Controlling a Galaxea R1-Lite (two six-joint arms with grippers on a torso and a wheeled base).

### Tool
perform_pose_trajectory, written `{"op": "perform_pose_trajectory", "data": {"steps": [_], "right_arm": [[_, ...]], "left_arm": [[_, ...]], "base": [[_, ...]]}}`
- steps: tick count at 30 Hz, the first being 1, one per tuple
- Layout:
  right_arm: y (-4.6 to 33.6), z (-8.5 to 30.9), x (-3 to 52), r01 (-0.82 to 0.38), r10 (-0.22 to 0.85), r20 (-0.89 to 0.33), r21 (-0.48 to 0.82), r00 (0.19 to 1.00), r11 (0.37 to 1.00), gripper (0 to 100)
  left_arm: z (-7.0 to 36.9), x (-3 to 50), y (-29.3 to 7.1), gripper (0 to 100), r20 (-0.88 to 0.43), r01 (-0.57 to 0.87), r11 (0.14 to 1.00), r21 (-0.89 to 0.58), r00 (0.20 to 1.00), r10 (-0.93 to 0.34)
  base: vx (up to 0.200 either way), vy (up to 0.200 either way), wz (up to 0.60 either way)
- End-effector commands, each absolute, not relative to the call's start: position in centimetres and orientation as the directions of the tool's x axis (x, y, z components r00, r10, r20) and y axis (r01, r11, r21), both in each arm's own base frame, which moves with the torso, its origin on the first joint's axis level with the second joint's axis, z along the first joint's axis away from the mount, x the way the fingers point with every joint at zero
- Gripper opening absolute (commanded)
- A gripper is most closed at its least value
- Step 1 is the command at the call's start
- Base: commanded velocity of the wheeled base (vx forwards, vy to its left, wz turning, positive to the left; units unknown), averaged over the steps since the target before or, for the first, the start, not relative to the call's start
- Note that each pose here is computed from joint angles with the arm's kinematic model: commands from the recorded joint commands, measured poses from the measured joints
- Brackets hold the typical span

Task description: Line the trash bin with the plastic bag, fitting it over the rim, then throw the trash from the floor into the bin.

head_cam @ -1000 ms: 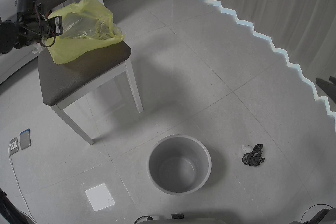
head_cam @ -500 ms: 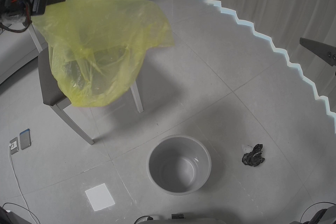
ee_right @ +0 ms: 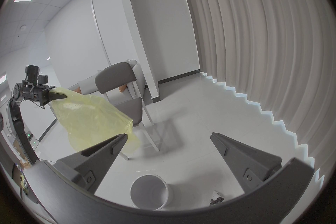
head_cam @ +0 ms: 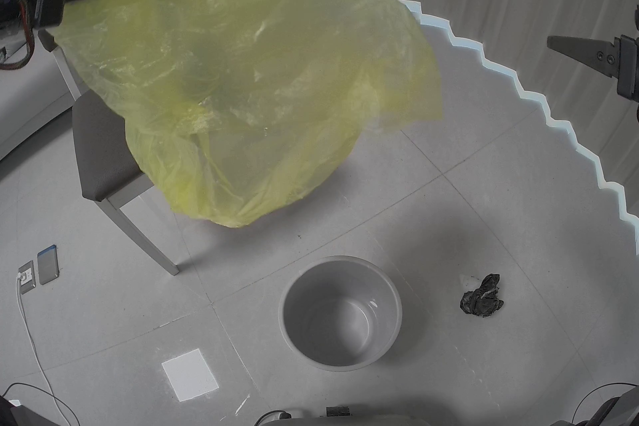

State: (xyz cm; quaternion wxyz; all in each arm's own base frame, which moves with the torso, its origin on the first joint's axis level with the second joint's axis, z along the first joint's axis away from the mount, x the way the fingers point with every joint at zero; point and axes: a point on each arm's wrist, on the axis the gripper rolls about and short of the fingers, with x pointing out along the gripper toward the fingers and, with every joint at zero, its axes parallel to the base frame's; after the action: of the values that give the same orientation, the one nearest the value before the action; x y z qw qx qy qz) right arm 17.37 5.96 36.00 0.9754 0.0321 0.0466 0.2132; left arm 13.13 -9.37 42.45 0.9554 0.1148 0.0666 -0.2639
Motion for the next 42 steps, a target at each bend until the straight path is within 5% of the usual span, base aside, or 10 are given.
{"op": "perform_pose_trajectory", "data": {"steps": [1,20,42], "right_arm": [[6.5,35.8,19.7,-0.410,0.420,-0.127,0.094,0.899,0.907,100],[14.3,33.2,26.6,-0.559,0.587,-0.204,0.182,0.783,0.809,100],[16.9,30.1,24.4,-0.616,0.650,-0.362,0.221,0.668,0.756,100]], "left_arm": [[42.5,13.3,-10.9,0,-0.162,0.570,0.802,0.180,0.821,-0.547],[43.2,12.7,-13.3,0,-0.112,0.648,0.740,0.181,0.761,-0.639],[43.7,13.9,-16.2,0,-0.049,0.669,0.723,0.174,0.739,-0.672]], "base": [[0.000,0.000,0.00],[0.000,0.000,0.00],[0.000,0.000,0.00]]}}
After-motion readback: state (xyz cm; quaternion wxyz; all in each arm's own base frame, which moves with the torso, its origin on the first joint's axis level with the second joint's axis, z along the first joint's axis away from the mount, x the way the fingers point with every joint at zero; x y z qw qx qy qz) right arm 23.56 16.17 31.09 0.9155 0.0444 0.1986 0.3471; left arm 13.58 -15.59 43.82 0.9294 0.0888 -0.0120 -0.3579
